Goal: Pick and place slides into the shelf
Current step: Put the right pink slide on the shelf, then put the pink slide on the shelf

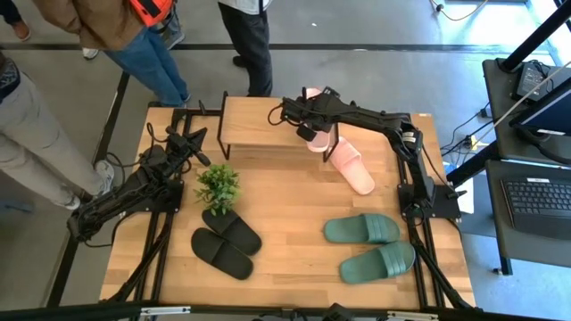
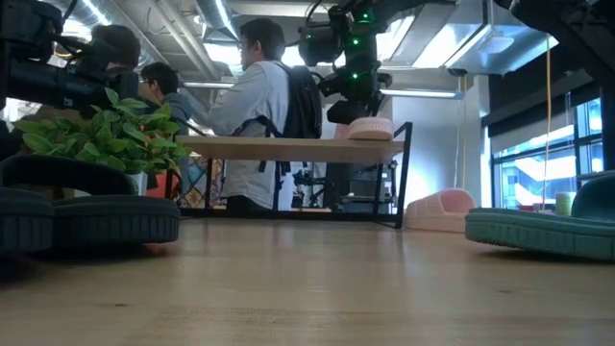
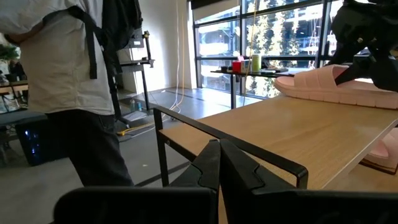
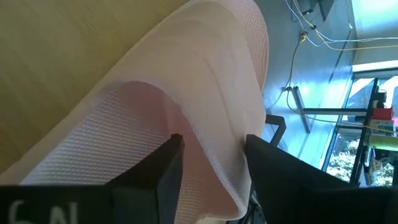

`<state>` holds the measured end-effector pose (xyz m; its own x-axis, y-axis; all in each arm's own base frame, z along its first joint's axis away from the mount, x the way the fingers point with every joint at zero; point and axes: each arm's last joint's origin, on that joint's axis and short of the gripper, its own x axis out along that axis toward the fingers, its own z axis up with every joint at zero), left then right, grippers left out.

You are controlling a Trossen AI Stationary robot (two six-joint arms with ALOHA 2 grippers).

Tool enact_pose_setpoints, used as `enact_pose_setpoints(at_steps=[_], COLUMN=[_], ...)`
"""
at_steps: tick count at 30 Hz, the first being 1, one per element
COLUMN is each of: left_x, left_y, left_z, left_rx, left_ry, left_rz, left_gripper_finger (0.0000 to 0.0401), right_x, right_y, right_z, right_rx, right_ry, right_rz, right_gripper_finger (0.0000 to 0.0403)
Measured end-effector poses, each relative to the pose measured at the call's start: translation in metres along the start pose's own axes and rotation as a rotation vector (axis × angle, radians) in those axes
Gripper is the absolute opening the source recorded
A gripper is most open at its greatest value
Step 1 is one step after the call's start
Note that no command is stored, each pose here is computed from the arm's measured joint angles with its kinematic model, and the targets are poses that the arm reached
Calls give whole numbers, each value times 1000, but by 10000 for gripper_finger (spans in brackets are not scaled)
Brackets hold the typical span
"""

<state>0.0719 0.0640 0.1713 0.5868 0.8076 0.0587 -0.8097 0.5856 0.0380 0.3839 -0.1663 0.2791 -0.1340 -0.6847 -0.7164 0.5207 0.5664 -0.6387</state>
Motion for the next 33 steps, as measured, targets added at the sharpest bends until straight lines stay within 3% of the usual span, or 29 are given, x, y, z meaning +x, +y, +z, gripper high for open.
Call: enact_pose_setpoints(at_steps=[13,24,33], left_x=[0,0,0], left_y=[0,0,0], left_z=[0,0,0], left_rx=[0,0,1], left_ry=[0,0,0], left_rz=[1,0,0], left_gripper_finger=[0,0,0], right_x=[-20,-38,-78], right_y=[-8,-19,-19], right_z=[4,-3,-4], right_rx=[21,61,21], right_ry=[-35,33,-34], right_rz=[26,104,196], right_gripper_finger=[174,174,174])
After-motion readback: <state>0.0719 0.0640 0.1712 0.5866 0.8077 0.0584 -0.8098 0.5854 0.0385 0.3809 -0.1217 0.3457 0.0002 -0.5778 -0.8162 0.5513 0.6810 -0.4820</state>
